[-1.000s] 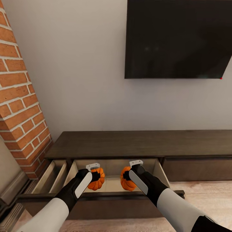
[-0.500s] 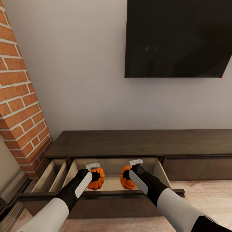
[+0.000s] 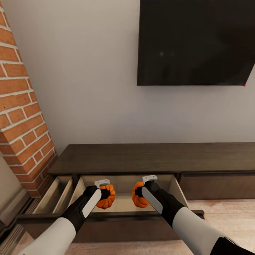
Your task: Place each of the two pumpkins and all three candles from the living room inside a cabinet in the living room (use any cabinet), then make sure every cabinet is closed, and position the cauldron so it is next to a table in the living room.
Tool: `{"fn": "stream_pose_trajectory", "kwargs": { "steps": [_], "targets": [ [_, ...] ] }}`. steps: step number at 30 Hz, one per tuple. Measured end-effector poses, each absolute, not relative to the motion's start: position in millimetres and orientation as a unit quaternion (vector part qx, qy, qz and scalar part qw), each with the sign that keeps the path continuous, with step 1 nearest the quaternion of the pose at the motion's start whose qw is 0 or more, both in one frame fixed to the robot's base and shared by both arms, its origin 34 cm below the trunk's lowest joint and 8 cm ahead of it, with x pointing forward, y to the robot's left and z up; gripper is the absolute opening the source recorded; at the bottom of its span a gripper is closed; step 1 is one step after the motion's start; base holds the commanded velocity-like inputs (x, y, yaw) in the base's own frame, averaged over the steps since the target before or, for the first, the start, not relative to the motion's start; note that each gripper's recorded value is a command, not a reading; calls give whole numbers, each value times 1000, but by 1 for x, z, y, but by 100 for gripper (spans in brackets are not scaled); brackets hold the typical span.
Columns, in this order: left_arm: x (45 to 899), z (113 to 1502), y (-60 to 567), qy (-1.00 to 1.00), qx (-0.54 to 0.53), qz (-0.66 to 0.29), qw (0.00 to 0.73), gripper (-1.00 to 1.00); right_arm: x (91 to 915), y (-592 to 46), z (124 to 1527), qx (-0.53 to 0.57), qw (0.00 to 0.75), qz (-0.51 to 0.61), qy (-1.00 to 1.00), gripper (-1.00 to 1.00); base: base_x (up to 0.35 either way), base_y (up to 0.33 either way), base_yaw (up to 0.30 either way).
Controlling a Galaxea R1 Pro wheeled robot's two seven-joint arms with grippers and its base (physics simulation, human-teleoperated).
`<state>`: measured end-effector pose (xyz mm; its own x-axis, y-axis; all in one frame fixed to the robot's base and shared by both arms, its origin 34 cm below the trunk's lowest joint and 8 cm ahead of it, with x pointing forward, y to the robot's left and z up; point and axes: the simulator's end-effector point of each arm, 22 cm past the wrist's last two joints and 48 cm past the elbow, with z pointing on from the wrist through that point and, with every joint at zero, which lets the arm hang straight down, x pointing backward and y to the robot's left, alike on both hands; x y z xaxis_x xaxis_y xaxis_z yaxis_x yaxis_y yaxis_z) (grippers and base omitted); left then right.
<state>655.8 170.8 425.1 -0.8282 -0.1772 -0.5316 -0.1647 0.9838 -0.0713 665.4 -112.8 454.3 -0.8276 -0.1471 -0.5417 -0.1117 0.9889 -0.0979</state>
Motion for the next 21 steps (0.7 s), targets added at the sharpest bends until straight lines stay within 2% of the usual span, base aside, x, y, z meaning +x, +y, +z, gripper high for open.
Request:
{"fn": "stream_pose_trajectory", "kwargs": {
  "steps": [21],
  "targets": [
    [652, 409, 171, 956, -90, -11, 279, -100, 670, -117, 445, -71, 308, -45, 948, -100, 16, 0, 0]
  ]
}}
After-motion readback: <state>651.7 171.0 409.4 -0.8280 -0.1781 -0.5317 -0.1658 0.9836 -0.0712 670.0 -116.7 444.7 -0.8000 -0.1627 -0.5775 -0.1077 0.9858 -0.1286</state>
